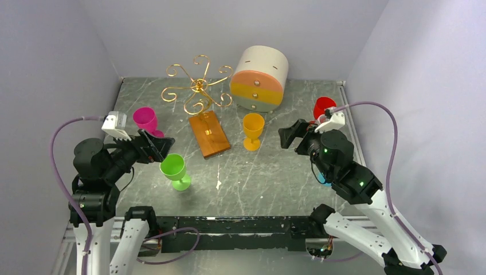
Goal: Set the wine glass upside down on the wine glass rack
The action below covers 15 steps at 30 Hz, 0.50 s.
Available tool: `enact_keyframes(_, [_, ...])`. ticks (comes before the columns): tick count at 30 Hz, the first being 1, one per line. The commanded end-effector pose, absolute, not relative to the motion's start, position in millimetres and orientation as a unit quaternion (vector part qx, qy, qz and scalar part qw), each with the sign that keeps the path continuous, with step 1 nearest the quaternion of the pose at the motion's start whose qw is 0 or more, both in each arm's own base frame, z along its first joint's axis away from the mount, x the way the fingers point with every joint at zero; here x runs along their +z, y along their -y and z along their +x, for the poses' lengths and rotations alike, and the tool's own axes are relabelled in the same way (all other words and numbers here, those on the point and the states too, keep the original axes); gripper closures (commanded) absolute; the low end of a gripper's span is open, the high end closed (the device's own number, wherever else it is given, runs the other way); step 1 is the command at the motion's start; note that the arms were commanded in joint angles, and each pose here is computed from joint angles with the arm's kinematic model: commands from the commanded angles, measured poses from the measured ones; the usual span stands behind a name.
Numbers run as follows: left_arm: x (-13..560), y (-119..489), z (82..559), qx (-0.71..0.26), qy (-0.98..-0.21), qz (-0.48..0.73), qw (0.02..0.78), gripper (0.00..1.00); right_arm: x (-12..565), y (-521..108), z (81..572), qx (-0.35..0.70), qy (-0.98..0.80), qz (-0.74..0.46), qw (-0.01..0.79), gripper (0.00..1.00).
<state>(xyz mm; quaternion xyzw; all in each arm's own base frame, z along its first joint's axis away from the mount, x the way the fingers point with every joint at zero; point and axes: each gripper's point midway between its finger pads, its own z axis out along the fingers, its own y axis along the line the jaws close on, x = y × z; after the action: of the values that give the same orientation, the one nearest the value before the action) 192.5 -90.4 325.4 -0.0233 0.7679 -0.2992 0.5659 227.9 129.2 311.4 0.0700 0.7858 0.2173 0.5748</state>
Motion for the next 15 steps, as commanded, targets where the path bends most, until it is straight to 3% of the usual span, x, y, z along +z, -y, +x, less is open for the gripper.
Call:
enact_keyframes(1, [335.2, 86.7, 189.1, -0.292, -0.761, -0.029, 0.579, 0.01, 322.0, -131.0, 225.4, 0.232, -0.772, 0.063, 0.588, 0.00])
enact_keyframes(15, [331.1, 37.6, 188.8, -0.204, -0.755, -0.176, 0.597, 0.04, 313.4, -134.7, 232.9, 0.217, -0.785, 0.067, 0.577, 0.00])
